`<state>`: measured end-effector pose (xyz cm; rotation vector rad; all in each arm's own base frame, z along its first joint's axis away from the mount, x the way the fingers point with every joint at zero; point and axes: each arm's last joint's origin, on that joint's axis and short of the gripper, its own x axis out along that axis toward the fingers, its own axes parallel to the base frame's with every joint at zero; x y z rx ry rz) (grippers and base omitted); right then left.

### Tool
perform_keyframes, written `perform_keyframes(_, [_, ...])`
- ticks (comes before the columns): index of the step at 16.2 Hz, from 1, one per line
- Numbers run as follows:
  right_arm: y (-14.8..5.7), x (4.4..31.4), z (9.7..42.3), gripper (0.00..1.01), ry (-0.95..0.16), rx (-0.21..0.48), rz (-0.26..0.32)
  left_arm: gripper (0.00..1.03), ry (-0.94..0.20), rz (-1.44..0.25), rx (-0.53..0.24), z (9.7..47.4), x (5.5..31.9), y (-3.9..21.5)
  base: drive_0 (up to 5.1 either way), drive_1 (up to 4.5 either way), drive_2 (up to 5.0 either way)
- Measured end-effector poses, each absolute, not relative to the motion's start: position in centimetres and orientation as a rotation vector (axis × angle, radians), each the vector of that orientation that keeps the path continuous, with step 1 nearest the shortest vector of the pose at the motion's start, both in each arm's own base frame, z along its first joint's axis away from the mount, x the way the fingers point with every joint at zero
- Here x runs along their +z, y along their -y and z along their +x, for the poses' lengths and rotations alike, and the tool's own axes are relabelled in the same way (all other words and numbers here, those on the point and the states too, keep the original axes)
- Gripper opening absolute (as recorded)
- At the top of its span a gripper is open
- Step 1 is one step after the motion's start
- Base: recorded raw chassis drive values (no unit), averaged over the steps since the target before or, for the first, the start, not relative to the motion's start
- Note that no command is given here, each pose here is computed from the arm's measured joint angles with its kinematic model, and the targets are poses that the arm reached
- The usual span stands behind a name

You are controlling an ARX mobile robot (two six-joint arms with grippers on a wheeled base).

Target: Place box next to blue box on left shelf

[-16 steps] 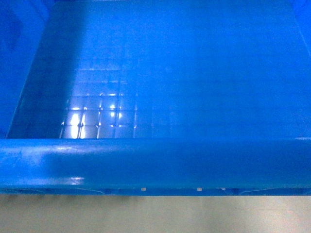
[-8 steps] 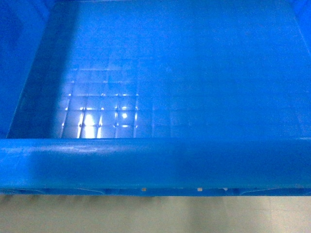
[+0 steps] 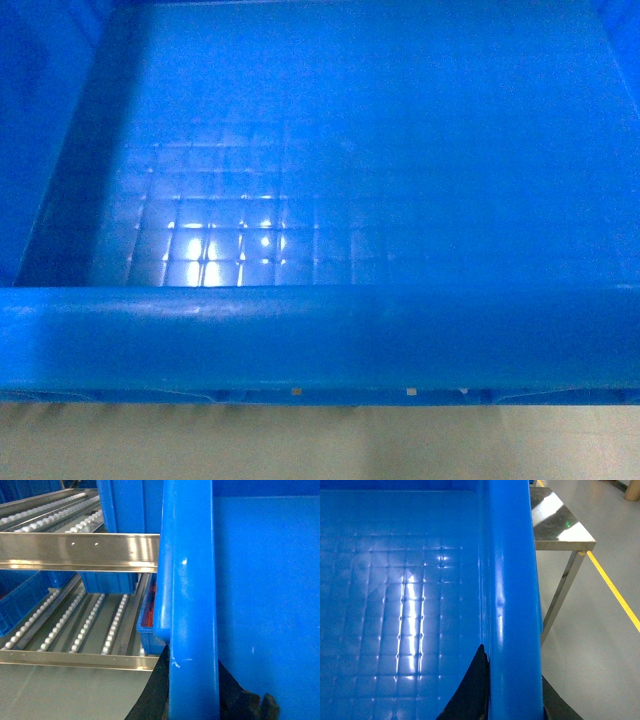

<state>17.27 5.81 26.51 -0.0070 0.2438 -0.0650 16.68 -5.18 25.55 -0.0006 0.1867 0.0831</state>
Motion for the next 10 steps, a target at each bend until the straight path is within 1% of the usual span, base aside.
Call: perform_keyframes(10, [-5.81,26.56,17.28,0.09,-0.239,-0.065,-0.005,0.09,-0.182,-0.003,0.083,16.68,25.60,5.19,-5.0,2.41,2.4])
